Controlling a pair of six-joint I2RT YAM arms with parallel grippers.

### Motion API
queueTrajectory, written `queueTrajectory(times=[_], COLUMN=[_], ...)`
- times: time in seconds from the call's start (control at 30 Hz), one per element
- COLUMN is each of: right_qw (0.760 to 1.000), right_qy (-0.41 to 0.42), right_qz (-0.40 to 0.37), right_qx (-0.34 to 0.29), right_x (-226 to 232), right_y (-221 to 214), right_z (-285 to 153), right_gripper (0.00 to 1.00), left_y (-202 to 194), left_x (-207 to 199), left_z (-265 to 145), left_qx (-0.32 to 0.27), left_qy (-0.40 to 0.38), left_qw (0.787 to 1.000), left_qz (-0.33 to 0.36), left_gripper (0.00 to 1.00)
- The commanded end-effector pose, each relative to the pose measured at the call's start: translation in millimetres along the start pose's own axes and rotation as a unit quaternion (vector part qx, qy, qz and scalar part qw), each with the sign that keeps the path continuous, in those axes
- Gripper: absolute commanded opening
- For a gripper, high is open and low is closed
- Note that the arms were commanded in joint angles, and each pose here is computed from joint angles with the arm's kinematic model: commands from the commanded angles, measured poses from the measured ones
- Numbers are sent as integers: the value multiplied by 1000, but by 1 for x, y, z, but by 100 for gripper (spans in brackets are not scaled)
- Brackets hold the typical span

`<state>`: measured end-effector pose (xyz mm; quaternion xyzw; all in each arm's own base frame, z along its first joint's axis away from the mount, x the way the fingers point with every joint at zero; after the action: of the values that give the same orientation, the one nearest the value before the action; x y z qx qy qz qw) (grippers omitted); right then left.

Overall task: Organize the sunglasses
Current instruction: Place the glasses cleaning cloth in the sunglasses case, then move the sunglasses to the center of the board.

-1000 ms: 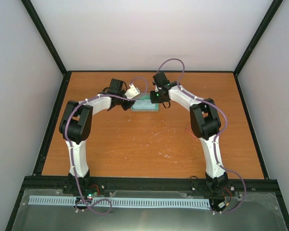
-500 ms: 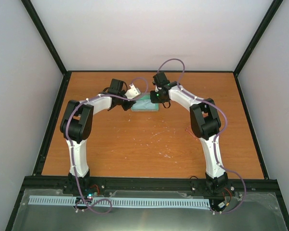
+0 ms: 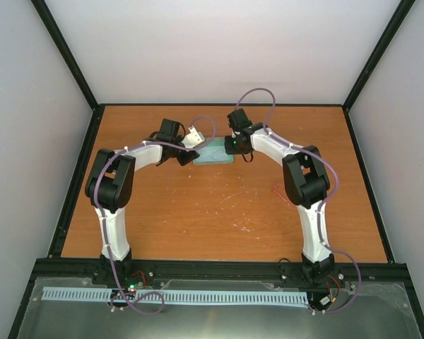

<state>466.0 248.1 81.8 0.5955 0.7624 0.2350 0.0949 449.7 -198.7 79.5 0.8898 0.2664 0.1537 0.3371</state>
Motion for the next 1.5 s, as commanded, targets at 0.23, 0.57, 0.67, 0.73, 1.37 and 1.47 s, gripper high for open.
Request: queueTrajectory(times=[0.23, 0.57, 0.67, 0.73, 1.37, 1.47], right_qw=[992, 940, 917, 905, 867, 867], right_qy=[-66, -154, -189, -191, -51, -49], right_qz=[66, 303, 351, 379, 465, 466], right_qx=[-88, -43, 0, 30, 170, 172], right_x=[-39, -163, -185, -192, -176, -177], right_y=[9, -80, -116, -136, -153, -150], right_z=[-81, -163, -182, -186, -129, -125], right_gripper=[43, 46, 42, 33, 44, 45], left_y=[27, 62, 73, 81, 76, 73], left_x=[-2, -11, -3, 1, 4, 3], left_z=[-50, -84, -74, -70, -61, -63], left_qx=[-63, -95, -97, -101, -110, -111], left_qy=[32, -11, -24, -33, -21, -17], left_qw=[997, 995, 995, 994, 994, 994], left_qz=[-7, -6, -18, -21, -11, -12], left_gripper=[42, 14, 15, 15, 16, 16])
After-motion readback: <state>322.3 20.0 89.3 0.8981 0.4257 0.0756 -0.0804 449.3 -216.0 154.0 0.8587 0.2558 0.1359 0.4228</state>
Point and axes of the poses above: each gripper's point midway between its finger pads, its own z axis out along the fingers, its own x axis along the line the jaws close on, y = z × x, the point moved 3 cm from there along -z, back along the fingers, and after that the axes turned 5 degrees about -z, right-handed, at the moved point
